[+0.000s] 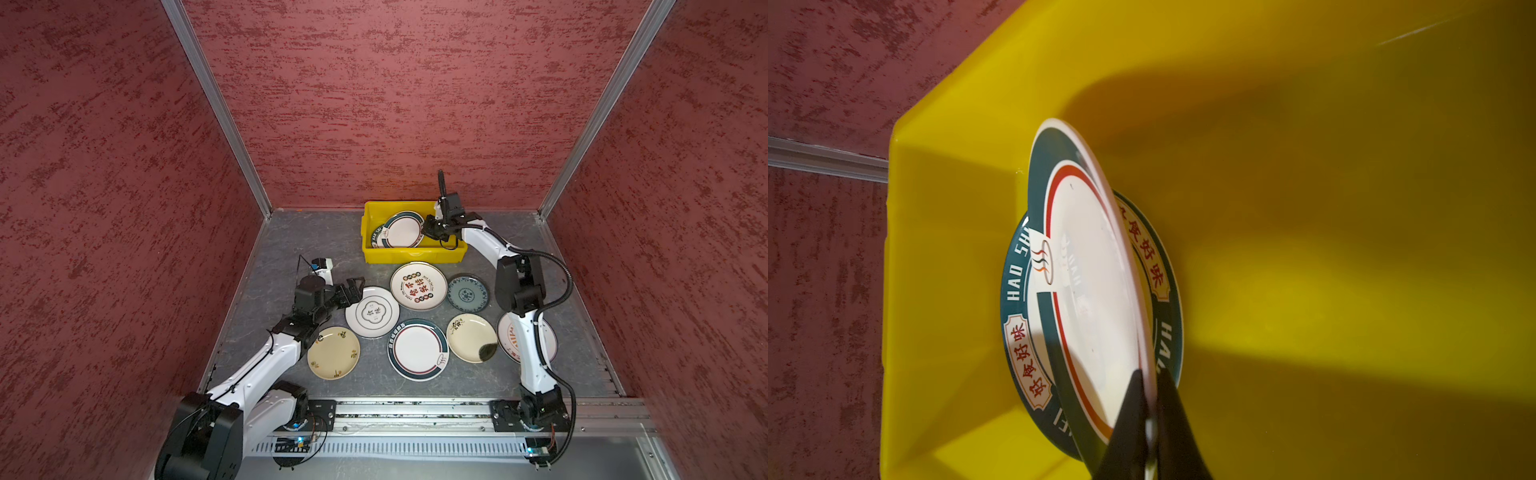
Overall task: Place the plates into the plastic bin on the countertop
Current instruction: 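Lower the striped plate into the yellow bin and open the right gripper, then withdraw the right gripper from the bin while the left gripper moves over the cream plate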
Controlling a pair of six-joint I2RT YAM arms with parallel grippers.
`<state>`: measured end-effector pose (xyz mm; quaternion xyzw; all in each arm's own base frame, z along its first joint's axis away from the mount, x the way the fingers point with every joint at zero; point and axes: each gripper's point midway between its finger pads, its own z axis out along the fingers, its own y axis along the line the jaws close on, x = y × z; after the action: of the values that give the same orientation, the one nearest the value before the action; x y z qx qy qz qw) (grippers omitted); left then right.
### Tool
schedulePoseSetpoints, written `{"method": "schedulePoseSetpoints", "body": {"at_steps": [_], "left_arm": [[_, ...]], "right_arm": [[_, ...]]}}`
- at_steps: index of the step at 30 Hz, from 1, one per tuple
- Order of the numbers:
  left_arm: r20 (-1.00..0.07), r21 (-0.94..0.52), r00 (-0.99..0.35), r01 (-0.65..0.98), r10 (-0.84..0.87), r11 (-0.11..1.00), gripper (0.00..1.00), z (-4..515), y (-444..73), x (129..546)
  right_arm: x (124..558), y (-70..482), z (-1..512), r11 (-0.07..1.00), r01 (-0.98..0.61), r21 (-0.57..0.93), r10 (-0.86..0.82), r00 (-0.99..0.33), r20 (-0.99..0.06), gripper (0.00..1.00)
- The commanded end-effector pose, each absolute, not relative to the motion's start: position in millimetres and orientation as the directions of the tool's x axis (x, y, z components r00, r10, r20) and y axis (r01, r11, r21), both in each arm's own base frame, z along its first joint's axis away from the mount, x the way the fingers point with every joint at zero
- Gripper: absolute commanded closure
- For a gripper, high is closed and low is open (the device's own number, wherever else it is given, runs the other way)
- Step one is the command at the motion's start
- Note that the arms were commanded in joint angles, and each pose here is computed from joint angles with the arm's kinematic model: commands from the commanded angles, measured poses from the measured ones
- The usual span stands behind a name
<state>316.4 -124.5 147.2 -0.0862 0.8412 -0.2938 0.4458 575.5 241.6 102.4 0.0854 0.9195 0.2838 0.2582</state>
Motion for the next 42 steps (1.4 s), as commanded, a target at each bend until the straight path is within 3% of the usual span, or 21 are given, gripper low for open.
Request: {"method": "schedulePoseSetpoints", "body": {"at_steps": [1, 8, 14, 16, 24, 32, 42], "left_arm": [[-0.715, -0.550, -0.579, 0.122, -0.391, 0.826, 0.01, 148, -123, 317], [-0.714, -0.551, -0.581, 0.122, -0.390, 0.826, 0.01, 148, -123, 317], [-0.717, -0.549, -0.577, 0.121, -0.392, 0.827, 0.01, 150, -122, 317], [-0.717, -0.547, -0.577, 0.118, -0.391, 0.828, 0.01, 150, -122, 317], [-0.733, -0.503, -0.569, 0.084, -0.373, 0.860, 0.01, 152, -112, 318], [-0.722, -0.489, -0.557, -0.009, -0.410, 0.872, 0.01, 155, -96, 317], [-0.690, -0.444, -0.587, -0.120, -0.424, 0.888, 0.01, 152, -76, 289]], "right_arm": [[581, 246, 118, 0.815, -0.022, 0.579, 0.295, -0.844, -0.448, 0.88], [581, 247, 123, 0.814, -0.025, 0.580, 0.295, -0.843, -0.450, 0.76], [583, 241, 141, 0.829, -0.039, 0.557, 0.293, -0.819, -0.494, 0.34], [583, 237, 153, 0.836, -0.045, 0.546, 0.296, -0.801, -0.519, 0.27], [565, 218, 216, 0.857, -0.086, 0.509, 0.302, -0.716, -0.630, 0.24], [500, 189, 276, 0.845, -0.141, 0.516, 0.348, -0.589, -0.730, 0.20], [425, 144, 270, 0.888, -0.104, 0.447, 0.340, -0.506, -0.793, 0.19]]}}
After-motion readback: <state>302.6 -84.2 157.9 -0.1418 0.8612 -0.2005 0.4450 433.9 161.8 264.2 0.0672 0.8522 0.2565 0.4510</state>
